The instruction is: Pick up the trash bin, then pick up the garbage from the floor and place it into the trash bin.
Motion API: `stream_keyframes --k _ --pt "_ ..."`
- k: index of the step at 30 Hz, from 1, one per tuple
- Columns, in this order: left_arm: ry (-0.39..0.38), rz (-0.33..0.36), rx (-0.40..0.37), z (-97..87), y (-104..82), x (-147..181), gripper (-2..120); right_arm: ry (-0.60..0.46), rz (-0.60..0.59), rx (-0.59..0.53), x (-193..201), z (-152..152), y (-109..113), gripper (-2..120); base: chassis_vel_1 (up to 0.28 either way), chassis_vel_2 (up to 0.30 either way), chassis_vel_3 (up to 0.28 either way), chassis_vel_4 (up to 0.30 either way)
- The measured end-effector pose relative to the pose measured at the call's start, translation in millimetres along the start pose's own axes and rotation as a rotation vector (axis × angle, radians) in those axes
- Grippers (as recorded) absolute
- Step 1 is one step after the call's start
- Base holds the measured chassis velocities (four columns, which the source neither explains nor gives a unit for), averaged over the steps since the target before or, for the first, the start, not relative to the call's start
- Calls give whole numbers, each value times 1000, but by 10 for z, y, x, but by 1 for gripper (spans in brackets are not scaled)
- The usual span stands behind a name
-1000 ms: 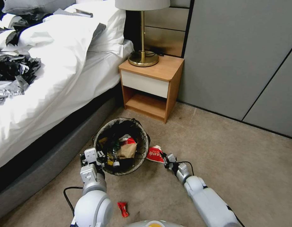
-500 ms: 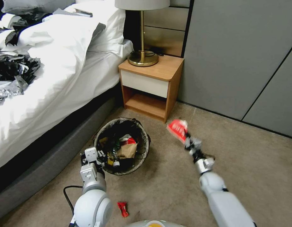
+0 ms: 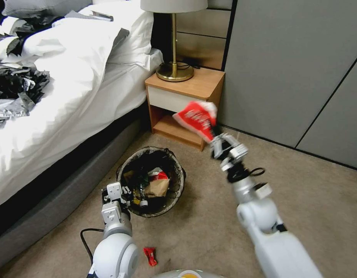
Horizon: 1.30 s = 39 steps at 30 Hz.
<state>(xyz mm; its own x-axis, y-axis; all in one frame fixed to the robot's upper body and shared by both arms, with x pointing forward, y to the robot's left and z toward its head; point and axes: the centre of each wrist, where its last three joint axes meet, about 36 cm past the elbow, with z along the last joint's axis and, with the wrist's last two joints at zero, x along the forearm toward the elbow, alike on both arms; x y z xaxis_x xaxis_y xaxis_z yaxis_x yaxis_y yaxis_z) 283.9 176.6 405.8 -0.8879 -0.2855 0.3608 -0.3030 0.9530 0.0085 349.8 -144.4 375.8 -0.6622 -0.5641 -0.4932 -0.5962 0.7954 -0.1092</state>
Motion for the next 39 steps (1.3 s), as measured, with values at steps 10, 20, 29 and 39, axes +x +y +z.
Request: stream_keyframes --k 10,20,29,39 --pt "0 6 1 -2 -18 25 0 138 -104 -65 196 634 482 0 0 0 0 0" --pt "-5 12 8 -27 -40 52 0 249 -62 -64 278 1146 364 0 0 0 0 0" --pt "-12 15 12 -53 -37 77 0 311 -35 -64 283 1229 394 3 0 0 0 0" --pt "-14 16 13 -60 -40 78 0 320 -54 -61 300 1221 464 35 0 0 0 0"
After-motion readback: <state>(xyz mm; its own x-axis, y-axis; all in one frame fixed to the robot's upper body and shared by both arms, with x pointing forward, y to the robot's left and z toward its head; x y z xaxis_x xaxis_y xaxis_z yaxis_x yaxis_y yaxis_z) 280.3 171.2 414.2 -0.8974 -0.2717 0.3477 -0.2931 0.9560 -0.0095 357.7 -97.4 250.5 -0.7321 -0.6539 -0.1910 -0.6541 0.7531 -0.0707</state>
